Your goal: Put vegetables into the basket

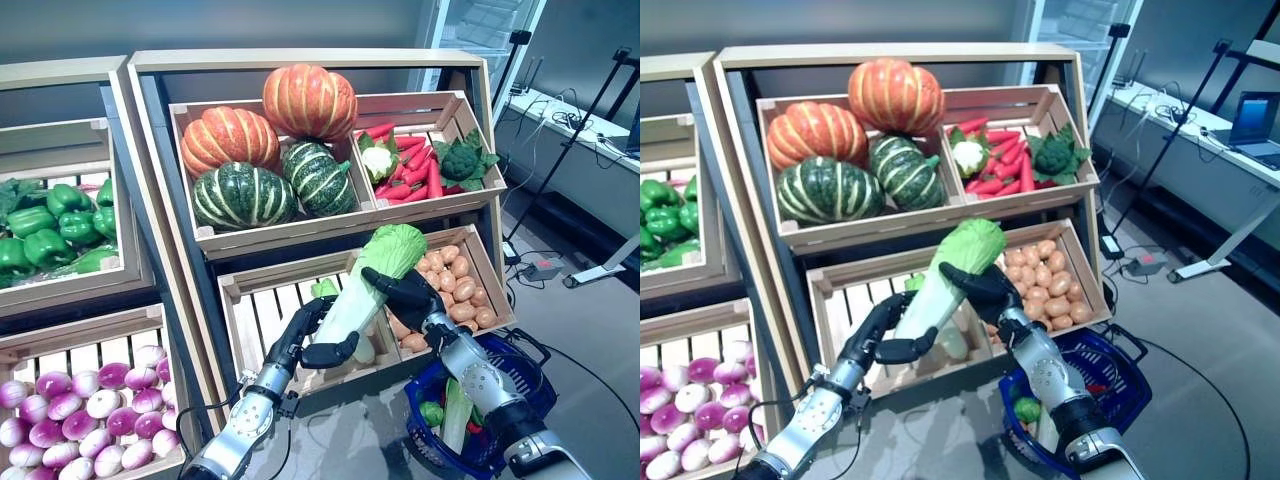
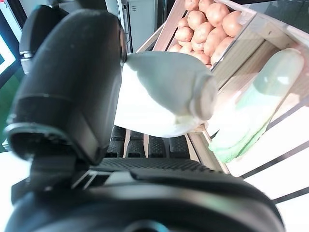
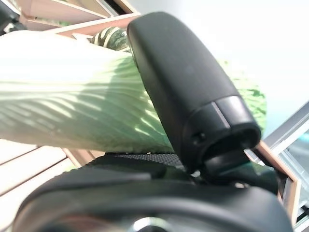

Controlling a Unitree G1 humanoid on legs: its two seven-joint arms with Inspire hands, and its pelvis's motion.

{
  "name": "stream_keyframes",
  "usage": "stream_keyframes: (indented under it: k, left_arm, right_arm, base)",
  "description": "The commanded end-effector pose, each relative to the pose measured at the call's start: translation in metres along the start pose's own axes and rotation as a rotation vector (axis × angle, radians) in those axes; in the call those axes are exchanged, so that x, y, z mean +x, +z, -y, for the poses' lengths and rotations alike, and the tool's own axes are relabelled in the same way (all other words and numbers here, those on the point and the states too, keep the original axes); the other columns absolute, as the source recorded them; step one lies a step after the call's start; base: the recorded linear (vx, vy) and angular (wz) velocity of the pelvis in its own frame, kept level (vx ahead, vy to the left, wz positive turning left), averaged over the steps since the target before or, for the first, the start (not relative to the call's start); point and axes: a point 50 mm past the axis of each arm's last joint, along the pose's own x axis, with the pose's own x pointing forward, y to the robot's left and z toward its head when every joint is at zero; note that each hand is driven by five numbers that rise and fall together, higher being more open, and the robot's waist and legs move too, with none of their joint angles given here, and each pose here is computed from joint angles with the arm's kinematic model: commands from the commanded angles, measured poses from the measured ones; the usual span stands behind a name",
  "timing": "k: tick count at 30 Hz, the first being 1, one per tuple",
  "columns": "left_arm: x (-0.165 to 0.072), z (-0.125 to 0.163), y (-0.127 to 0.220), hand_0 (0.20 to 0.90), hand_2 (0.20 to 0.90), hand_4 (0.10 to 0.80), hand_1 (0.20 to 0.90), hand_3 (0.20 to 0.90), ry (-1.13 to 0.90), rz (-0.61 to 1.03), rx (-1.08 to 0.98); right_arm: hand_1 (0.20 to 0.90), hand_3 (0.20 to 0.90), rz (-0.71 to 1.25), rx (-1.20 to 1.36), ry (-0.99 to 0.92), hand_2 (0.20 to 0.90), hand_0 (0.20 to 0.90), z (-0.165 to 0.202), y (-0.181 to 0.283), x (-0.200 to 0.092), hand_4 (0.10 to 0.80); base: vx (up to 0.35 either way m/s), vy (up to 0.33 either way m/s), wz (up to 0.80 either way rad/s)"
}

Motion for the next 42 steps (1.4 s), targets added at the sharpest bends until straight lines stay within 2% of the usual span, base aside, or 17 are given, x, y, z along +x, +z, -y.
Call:
stream_keyframes:
  k: [1,5,6,7,29,30,31,36,42]
  left_arm:
    - [0.026,0.03,0.077,0.3,0.3,0.4,0.3,0.3,-0.263,0.453,0.06]
    - [0.026,0.034,0.081,0.3,0.3,0.4,0.3,0.3,-0.295,0.48,0.077]
    - [0.026,0.033,0.082,0.3,0.3,0.4,0.3,0.3,-0.294,0.48,0.072]
    - [0.026,0.033,0.082,0.3,0.3,0.4,0.3,0.3,-0.293,0.481,0.069]
    - [0.031,0.022,0.085,0.3,0.3,0.4,0.3,0.3,-0.212,0.455,0.024]
    - [0.031,0.021,0.083,0.444,0.444,0.496,0.444,0.444,-0.2,0.444,0.014]
    - [0.031,0.02,0.081,0.9,0.9,0.8,0.9,0.9,-0.183,0.431,0.002]
    - [0.033,0.008,0.07,0.9,0.9,0.8,0.9,0.9,-0.088,0.371,-0.055]
    - [0.026,-0.009,0.05,0.9,0.9,0.8,0.9,0.9,0.031,0.28,-0.02]
  right_arm:
    - [0.9,0.9,0.185,0.031,0.249,0.9,0.9,-0.05,0.061,0.036,0.8]
    - [0.9,0.9,0.172,0.014,0.246,0.9,0.9,-0.05,0.064,0.04,0.8]
    - [0.839,0.839,0.171,0.019,0.266,0.839,0.839,-0.051,0.063,0.04,0.759]
    - [0.3,0.3,0.178,0.021,0.273,0.3,0.3,-0.051,0.063,0.04,0.4]
    - [0.3,0.3,0.236,0.018,0.205,0.3,0.3,-0.036,0.071,0.036,0.4]
    - [0.3,0.3,0.235,0.016,0.202,0.3,0.3,-0.035,0.071,0.036,0.4]
    - [0.3,0.3,0.236,0.012,0.198,0.3,0.3,-0.035,0.071,0.035,0.4]
    - [0.3,0.3,0.245,-0.042,0.16,0.3,0.3,-0.025,0.076,0.03,0.4]
    - [0.3,0.3,0.28,-0.021,0.023,0.3,0.3,0.013,0.084,0.006,0.4]
  base:
    - [0.0,0.0,0.0]
    - [0.0,0.0,0.0]
    - [0.0,0.0,0.0]
    - [0.0,0.0,0.0]
    - [-0.005,-0.002,0.02]
    - [0.0,0.0,0.0]
    - [0.0,0.0,0.0]
    - [0.0,0.0,0.0]
    - [-0.011,-0.006,-0.07]
